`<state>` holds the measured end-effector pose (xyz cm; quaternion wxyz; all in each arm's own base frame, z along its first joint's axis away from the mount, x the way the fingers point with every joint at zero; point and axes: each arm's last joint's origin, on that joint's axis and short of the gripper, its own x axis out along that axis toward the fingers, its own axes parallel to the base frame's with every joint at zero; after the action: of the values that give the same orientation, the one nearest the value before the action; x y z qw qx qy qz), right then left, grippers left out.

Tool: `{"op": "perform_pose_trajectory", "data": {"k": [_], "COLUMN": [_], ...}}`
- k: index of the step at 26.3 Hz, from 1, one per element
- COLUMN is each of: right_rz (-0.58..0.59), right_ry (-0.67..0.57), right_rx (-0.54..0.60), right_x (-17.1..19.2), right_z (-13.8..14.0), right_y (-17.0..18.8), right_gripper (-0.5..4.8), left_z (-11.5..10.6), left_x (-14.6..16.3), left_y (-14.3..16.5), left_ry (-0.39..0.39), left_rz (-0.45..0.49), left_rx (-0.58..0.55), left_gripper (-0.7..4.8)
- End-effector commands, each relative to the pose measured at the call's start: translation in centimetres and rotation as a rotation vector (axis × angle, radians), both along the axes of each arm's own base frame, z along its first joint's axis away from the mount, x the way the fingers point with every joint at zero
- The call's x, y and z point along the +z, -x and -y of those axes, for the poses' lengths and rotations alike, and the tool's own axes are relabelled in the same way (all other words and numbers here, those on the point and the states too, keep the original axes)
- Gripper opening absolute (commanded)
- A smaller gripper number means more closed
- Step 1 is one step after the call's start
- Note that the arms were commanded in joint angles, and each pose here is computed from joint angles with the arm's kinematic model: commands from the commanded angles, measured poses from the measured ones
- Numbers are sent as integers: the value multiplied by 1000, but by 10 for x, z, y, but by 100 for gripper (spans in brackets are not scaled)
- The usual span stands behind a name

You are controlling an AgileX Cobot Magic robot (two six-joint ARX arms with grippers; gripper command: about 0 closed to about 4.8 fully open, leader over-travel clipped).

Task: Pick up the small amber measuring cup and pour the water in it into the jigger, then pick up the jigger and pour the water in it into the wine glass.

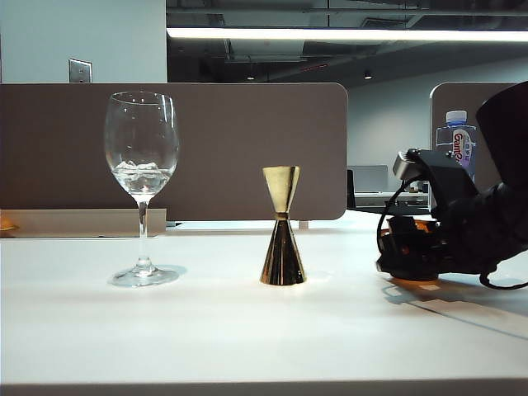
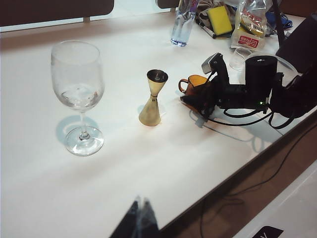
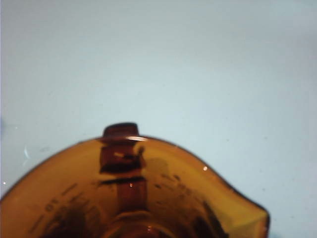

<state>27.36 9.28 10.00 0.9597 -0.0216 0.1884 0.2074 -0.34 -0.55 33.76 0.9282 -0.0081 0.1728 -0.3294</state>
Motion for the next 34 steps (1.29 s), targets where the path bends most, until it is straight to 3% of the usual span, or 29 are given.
{"op": "perform_pose_trajectory", "data": {"k": [1,5,9,12,15,19,28,34], "right_rz": [29,30,30,30,50,17,56,94], "right_ry": [-15,-14,-13,-9,-2,12,-6,-31], "right_rx": [2,-1,-4,-15,-47,-48,-36,126], "right_x": [4,4,4,5,13,19,45,61], "right_z": [-1,-1,0,0,4,7,13,-21], "right_y": [-2,-2,-2,-1,9,19,41,58], "right_gripper": [187,312,331,403,433,439,446,445], "left_z": [0,0,0,0,0,0,0,0], "left_x": [1,1,1,1,1,1,1,1], "left_y": [0,0,0,0,0,0,0,0], "left_ry": [5,5,5,5,5,5,5,5], "left_rz": [11,11,11,11,11,11,11,11], "left_rx": [-1,-1,-1,-1,-1,0,0,0], "left_gripper": [-2,-2,-2,-2,-2,-2,-2,-2]}}
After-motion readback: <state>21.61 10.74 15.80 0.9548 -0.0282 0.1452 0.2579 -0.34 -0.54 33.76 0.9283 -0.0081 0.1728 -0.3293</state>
